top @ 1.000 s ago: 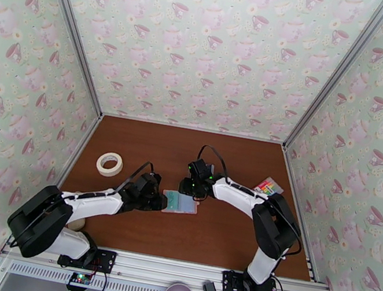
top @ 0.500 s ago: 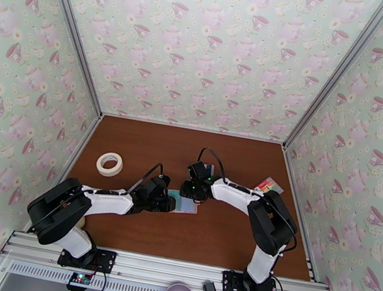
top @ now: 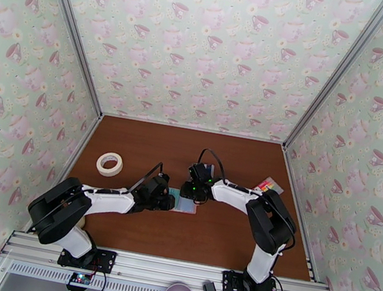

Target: Put the credit cards into the card holder

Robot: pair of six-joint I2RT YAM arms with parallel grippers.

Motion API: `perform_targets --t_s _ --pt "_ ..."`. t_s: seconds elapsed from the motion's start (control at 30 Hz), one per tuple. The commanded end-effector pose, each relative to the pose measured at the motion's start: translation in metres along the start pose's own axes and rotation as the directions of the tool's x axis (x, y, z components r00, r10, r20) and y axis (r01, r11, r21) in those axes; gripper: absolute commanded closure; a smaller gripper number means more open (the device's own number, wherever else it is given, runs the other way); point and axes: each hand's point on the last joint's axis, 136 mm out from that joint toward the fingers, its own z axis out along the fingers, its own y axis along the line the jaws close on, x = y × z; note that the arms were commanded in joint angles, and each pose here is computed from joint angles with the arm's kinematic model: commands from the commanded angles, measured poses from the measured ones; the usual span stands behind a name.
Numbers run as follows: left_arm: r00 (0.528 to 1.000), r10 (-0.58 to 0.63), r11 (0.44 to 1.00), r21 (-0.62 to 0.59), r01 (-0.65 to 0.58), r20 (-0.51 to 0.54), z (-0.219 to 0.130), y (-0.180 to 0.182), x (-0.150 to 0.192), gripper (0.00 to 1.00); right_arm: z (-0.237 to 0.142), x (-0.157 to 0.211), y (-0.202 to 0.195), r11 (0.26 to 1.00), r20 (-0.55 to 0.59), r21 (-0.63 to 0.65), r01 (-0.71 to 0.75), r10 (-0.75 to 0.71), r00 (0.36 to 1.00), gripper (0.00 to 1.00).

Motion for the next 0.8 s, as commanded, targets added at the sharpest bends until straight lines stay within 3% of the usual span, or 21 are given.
perform_targets --t_s 0.0,0.17,0.6,0.77 --pt "0.999 0.007 0.997 -0.073 -0.010 -0.040 0.004 0.020 0.010 0.49 0.009 0.027 -0.007 0.999 -0.083 -0.014 -0.047 0.045 0.996 0.59" --pt "0.999 0.019 0.999 -0.030 -0.021 -0.044 0.005 0.009 0.012 0.40 0.014 0.032 0.000 0.995 -0.101 -0.063 -0.075 0.068 0.993 0.60" --pt "0.996 0.043 0.998 -0.032 -0.046 -0.077 0.018 0.008 0.026 0.37 0.014 0.034 0.009 0.987 -0.114 -0.115 -0.109 0.096 0.989 0.60" --pt "0.994 0.062 0.997 -0.035 -0.065 -0.091 0.022 0.008 0.033 0.28 0.015 0.033 0.019 0.977 -0.125 -0.168 -0.132 0.112 0.986 0.60"
